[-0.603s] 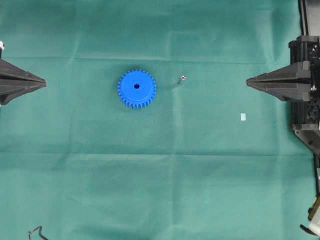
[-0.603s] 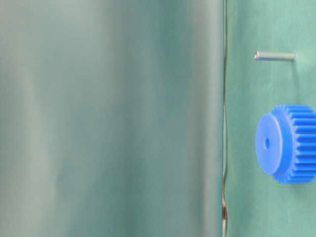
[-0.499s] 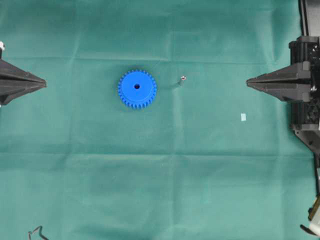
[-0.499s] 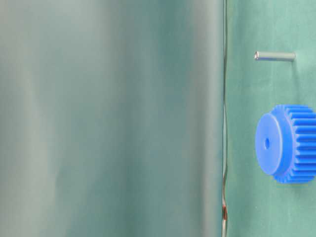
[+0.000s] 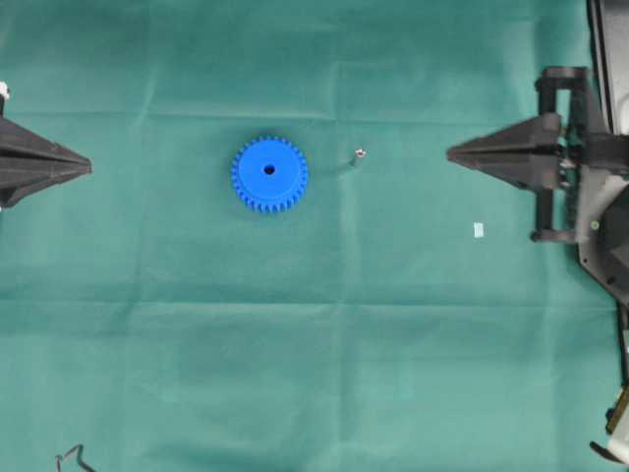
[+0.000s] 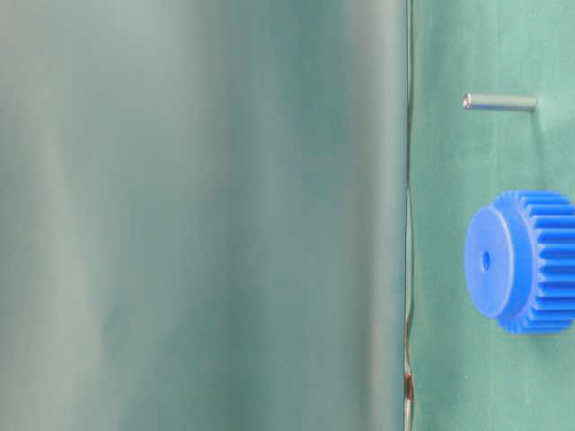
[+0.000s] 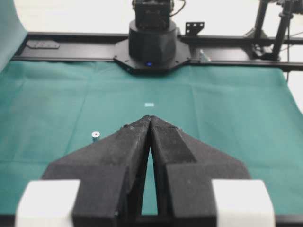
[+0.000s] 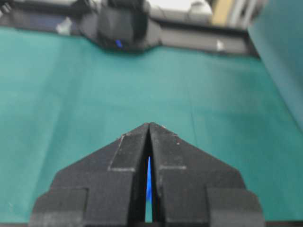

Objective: Insert the shaft into the center hole of the gear.
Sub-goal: 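Move the right gripper left toward the small silver shaft, then lower the right gripper and close it on the silver shaft, then lift the shaft and carry it left over the blue gear's center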

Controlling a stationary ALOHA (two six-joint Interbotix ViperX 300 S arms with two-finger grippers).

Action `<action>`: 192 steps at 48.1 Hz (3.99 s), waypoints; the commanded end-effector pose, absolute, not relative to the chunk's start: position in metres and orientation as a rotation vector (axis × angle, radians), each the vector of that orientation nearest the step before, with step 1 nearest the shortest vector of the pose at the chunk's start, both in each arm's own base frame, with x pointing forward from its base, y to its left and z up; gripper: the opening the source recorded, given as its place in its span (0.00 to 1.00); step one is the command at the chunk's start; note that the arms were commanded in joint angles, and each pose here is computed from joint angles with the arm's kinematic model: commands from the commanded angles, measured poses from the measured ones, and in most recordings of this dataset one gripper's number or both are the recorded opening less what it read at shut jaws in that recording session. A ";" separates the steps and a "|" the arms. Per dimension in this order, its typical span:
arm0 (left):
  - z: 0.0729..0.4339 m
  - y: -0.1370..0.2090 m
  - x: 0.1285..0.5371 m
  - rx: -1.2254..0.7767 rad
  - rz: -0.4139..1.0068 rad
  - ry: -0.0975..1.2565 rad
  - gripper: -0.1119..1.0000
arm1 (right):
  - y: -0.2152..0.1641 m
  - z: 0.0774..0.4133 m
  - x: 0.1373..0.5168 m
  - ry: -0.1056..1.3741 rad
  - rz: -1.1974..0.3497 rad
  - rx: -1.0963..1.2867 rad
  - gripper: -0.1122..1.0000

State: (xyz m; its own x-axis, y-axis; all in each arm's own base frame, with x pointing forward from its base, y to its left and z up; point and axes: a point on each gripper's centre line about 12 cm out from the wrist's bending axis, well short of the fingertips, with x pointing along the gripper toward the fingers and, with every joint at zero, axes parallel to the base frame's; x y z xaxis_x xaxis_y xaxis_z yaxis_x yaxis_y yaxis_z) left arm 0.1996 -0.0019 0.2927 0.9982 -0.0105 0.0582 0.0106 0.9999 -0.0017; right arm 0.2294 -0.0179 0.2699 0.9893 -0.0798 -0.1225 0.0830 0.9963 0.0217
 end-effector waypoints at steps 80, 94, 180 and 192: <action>0.296 -0.003 0.202 -0.004 -0.014 -0.035 0.10 | -0.073 0.110 0.317 0.509 -0.332 0.219 0.60; 0.296 -0.003 0.202 -0.011 -0.015 -0.034 0.10 | -0.073 0.108 0.317 0.525 -0.327 0.218 0.25; 0.295 -0.003 0.202 -0.011 -0.015 -0.028 0.10 | -0.056 0.182 0.396 0.491 -0.200 0.193 0.25; 0.295 -0.003 0.202 -0.013 -0.015 -0.028 0.10 | -0.053 0.186 0.412 0.475 -0.184 0.186 0.25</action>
State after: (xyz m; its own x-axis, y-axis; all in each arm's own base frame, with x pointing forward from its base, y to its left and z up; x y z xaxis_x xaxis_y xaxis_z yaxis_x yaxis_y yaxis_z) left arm 0.2000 -0.0024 0.2858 0.9999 -0.0130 0.0046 0.0131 0.9998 -0.0125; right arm 0.4039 -0.0537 0.1730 0.8541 -0.1341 -0.5026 0.2279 0.9650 0.1298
